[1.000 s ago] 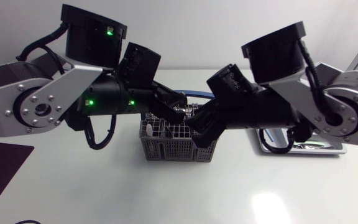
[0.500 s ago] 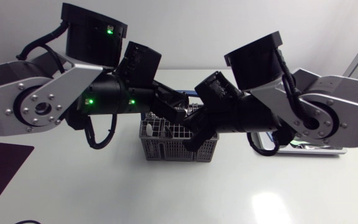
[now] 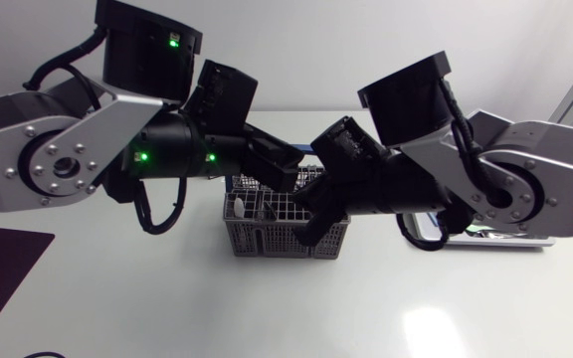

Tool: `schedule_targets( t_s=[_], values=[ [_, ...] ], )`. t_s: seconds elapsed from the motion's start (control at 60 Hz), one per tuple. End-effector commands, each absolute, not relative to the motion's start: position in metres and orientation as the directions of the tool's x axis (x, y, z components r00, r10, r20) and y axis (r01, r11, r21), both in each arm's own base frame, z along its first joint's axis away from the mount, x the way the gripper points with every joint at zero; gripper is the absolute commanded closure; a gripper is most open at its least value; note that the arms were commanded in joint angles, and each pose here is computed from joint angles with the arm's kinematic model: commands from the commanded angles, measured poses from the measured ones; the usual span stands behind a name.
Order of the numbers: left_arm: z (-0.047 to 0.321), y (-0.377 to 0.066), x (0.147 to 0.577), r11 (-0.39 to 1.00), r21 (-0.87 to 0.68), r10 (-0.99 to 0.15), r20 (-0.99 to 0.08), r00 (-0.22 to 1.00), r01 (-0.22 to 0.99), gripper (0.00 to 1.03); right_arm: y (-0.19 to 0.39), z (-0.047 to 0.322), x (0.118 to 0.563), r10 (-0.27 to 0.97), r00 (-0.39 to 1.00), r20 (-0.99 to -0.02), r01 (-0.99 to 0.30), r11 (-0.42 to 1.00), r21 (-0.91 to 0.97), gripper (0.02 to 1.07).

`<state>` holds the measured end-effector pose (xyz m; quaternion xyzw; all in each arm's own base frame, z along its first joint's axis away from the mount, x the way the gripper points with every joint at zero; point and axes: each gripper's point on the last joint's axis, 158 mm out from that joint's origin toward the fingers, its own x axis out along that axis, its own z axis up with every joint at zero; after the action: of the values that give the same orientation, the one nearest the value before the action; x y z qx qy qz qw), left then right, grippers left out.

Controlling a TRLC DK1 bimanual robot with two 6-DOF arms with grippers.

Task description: Transfer all utensils from the basket to the drawer tray.

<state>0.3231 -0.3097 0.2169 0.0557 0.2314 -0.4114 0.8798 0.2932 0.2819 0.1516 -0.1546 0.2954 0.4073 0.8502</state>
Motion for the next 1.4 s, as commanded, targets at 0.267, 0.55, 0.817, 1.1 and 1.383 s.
schedule_targets(
  t_s=[0.267,0.55,0.817,1.1,1.383],
  values=[
    [0.287,-0.278,0.353,0.713,-0.042,-0.67,-0.335,0.662,0.7,0.16,0.227,0.139,0.279,0.59,0.442,-0.676,-0.801,0.599,-0.001,1.01],
    [0.26,-0.265,0.353,0.665,0.136,-0.638,-0.409,0.653,0.735,0.15,0.147,0.121,0.282,0.532,0.443,-0.722,-0.8,0.598,-0.05,1.01],
    [0.229,-0.26,0.342,0.575,0.258,-0.615,-0.489,0.619,0.776,0.15,0.059,0.086,0.291,0.438,0.418,-0.796,-0.824,0.552,-0.129,1.01],
    [0.2,-0.257,0.328,0.459,0.358,-0.59,-0.562,0.58,0.813,0.15,-0.026,0.05,0.304,0.358,0.354,-0.864,-0.872,0.461,-0.166,1.01],
    [0.168,-0.252,0.312,0.296,0.47,-0.541,-0.635,0.551,0.832,0.15,-0.092,0.002,0.313,0.198,0.229,-0.953,-0.947,0.274,-0.17,1.01]
  ],
)
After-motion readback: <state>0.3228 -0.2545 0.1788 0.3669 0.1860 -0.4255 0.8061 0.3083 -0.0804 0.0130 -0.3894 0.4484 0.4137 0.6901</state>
